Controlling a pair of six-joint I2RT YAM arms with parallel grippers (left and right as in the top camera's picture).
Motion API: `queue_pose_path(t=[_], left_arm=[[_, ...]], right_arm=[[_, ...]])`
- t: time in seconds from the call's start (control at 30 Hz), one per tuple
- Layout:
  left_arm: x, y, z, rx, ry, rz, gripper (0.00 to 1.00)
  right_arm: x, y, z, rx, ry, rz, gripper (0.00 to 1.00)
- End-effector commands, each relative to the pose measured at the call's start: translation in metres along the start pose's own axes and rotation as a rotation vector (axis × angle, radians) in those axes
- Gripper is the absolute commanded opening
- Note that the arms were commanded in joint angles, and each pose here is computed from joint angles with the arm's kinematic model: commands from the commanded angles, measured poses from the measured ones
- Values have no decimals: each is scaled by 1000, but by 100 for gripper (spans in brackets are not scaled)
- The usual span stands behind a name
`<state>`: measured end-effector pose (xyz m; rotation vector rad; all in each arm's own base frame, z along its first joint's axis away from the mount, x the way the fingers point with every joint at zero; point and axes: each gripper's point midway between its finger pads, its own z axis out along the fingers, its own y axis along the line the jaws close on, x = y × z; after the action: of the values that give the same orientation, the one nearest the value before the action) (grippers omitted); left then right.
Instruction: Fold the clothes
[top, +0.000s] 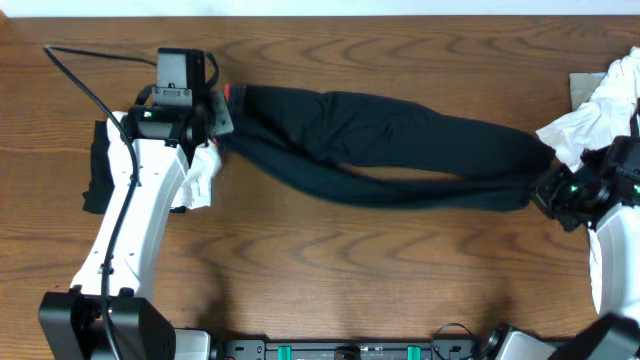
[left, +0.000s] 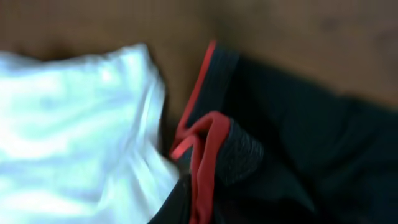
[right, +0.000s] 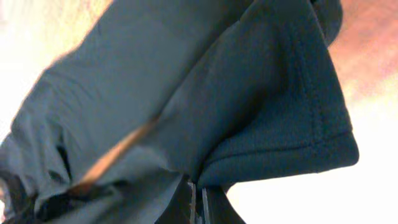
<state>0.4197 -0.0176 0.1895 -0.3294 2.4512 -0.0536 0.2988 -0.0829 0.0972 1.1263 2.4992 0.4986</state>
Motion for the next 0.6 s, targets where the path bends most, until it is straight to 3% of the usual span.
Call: queue_pose_path(t=[0.0, 0.17, 0.57], left_arm=[[-32, -10, -9, 52, -111, -33, 9], [-53, -19, 2, 90, -185, -63, 10], [-42, -20, 41, 75, -129, -76, 8]], right_arm=[[-9, 6, 16, -62, 31, 56, 1], [-21, 19, 43, -168, 60, 78, 1], [-27, 36, 49, -271, 71, 68, 1]])
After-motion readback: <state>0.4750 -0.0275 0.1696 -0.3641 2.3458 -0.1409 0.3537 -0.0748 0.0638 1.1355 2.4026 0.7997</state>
